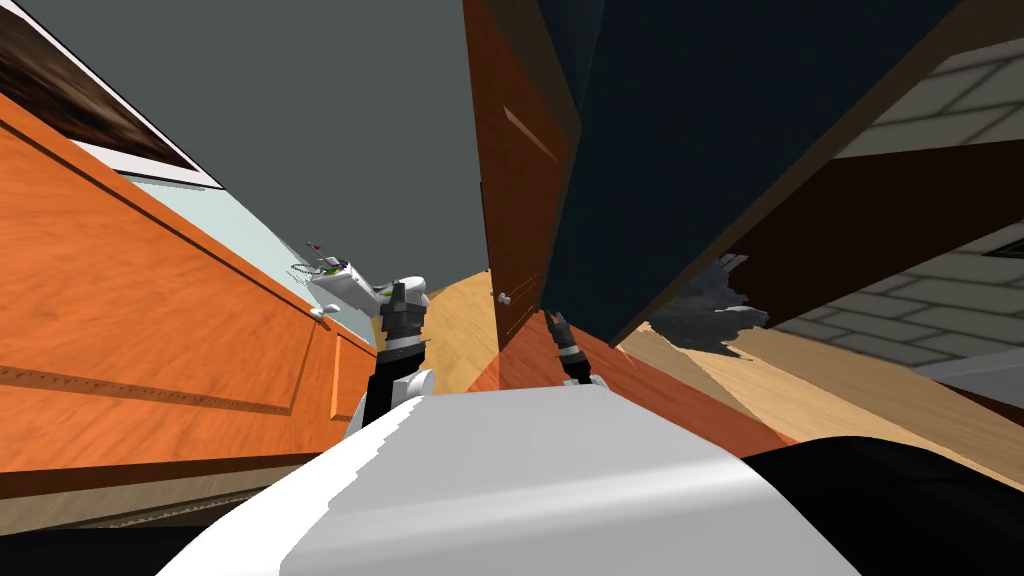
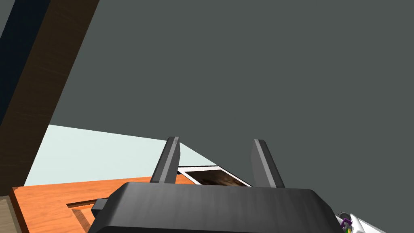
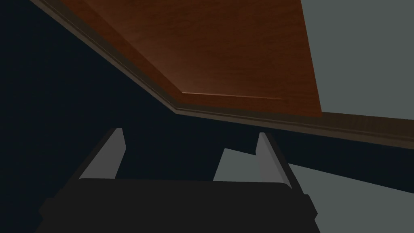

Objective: Push the door open

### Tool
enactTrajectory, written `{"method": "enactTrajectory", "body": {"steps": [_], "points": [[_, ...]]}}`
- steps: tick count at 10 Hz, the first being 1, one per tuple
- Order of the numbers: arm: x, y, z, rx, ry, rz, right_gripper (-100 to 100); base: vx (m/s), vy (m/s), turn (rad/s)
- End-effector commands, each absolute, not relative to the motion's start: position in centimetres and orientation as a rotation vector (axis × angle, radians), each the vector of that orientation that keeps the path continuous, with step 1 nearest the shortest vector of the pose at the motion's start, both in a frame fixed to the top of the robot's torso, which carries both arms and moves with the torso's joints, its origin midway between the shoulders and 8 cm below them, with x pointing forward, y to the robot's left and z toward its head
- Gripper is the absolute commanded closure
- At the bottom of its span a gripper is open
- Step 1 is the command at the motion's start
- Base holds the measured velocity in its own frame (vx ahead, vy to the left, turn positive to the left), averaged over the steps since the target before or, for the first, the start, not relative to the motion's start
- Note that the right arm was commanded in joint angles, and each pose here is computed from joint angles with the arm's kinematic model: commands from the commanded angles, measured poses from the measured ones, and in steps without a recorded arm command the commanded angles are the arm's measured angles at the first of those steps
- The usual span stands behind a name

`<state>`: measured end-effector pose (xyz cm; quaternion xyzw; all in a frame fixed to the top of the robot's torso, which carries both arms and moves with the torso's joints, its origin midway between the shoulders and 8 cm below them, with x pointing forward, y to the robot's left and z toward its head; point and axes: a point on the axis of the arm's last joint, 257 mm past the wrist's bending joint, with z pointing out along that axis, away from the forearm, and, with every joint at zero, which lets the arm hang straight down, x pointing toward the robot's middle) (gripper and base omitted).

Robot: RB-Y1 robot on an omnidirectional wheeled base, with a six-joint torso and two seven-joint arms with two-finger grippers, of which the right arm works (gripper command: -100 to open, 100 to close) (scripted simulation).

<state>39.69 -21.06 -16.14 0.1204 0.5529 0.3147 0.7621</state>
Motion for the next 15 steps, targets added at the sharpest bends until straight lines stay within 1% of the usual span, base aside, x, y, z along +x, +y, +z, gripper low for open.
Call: {"method": "enactTrajectory", "body": {"steps": [1, 15], "points": [[39.7, -20.6, -17.5, 0.232, 1.230, 0.655, -100, 0.082, -0.050, 0.125], [38.5, -15.5, -28.8, -0.037, 1.422, 0.464, -100, 0.081, -0.065, 0.112]]}}
